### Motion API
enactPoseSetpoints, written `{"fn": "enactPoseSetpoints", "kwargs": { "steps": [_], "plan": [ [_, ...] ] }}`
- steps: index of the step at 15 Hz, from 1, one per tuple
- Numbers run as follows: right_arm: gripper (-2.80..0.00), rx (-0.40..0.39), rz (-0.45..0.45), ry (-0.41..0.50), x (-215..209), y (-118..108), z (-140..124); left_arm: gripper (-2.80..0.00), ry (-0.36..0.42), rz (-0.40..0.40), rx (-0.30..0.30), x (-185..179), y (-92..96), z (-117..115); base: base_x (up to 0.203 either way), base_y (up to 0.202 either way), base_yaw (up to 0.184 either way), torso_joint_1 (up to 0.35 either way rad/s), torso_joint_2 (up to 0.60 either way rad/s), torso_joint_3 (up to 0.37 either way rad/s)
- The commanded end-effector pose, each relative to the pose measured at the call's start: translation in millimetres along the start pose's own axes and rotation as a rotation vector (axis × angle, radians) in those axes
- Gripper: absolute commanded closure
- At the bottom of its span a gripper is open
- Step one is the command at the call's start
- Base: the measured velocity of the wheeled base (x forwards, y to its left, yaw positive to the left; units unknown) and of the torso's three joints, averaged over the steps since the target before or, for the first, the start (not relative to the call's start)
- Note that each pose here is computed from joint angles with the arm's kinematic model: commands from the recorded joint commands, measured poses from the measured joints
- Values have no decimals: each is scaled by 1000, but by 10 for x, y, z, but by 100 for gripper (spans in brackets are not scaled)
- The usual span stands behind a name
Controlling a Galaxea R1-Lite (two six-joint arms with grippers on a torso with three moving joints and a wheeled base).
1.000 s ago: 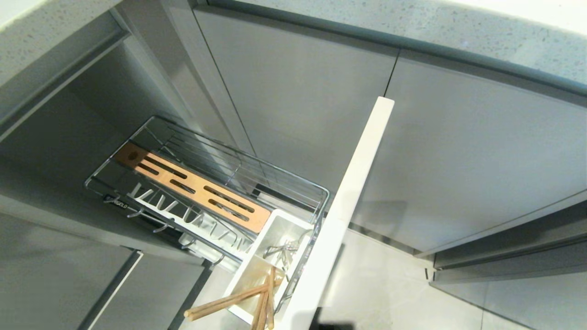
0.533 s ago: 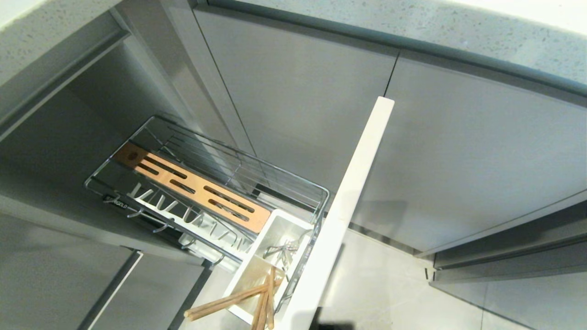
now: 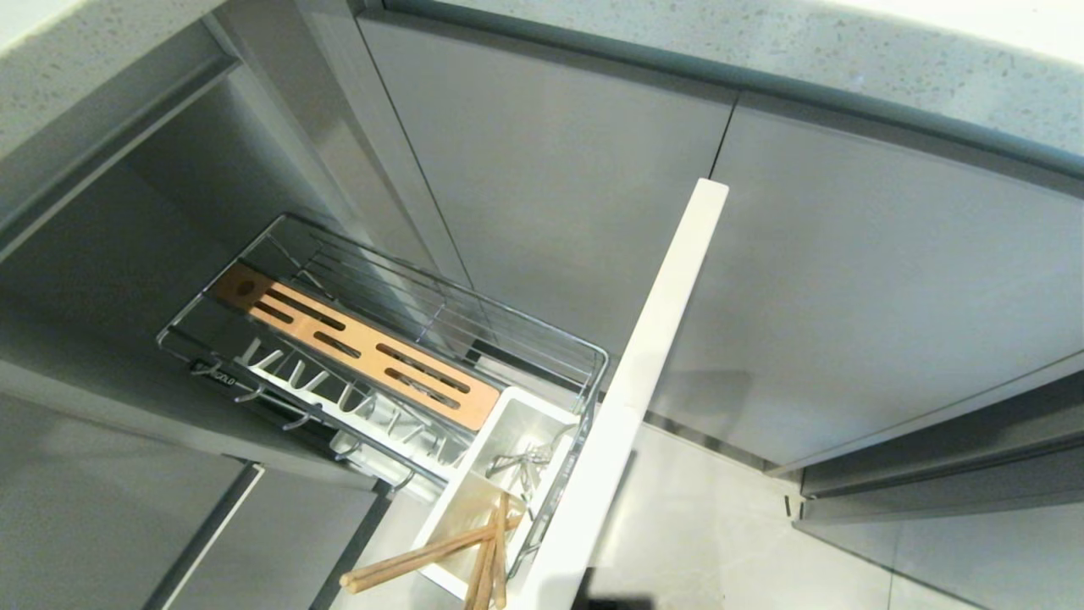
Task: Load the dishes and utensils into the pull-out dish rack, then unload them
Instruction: Take the chopsticks out of the cupboard
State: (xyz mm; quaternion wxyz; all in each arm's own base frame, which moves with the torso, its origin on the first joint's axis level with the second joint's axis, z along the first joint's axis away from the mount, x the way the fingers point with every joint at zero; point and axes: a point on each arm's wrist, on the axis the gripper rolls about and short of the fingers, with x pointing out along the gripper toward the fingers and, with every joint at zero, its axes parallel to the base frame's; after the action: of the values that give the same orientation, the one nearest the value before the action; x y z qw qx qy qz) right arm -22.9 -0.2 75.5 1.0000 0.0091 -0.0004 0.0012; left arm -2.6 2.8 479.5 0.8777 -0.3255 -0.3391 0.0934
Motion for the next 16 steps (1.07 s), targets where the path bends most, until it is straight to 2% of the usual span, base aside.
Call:
{"fn": "enactPoseSetpoints", "kwargs": {
  "steps": [1,3,6,9,10,12,16],
  "plan": [
    [0,0,1,2,2,0,-4,0,23,-91,-100,-154,-13,70,0,0,0,0,0,0],
    [0,0,1,2,2,0,-4,0,100,-150,-158,-138,11,57,0,0,0,0,0,0],
    [0,0,1,2,2,0,-4,0,284,-206,-232,-4,73,-118,0,0,0,0,0,0],
    [0,0,1,2,2,0,-4,0,534,-229,-274,96,98,-390,0,0,0,0,0,0],
    [0,0,1,2,2,0,-4,0,621,-236,-276,111,96,-494,0,0,0,0,0,0],
    [0,0,1,2,2,0,-4,0,784,-214,-227,150,93,-765,0,0,0,0,0,0],
    [0,0,1,2,2,0,-4,0,964,-206,-156,144,72,-1064,0,0,0,0,0,0]
  ]
}}
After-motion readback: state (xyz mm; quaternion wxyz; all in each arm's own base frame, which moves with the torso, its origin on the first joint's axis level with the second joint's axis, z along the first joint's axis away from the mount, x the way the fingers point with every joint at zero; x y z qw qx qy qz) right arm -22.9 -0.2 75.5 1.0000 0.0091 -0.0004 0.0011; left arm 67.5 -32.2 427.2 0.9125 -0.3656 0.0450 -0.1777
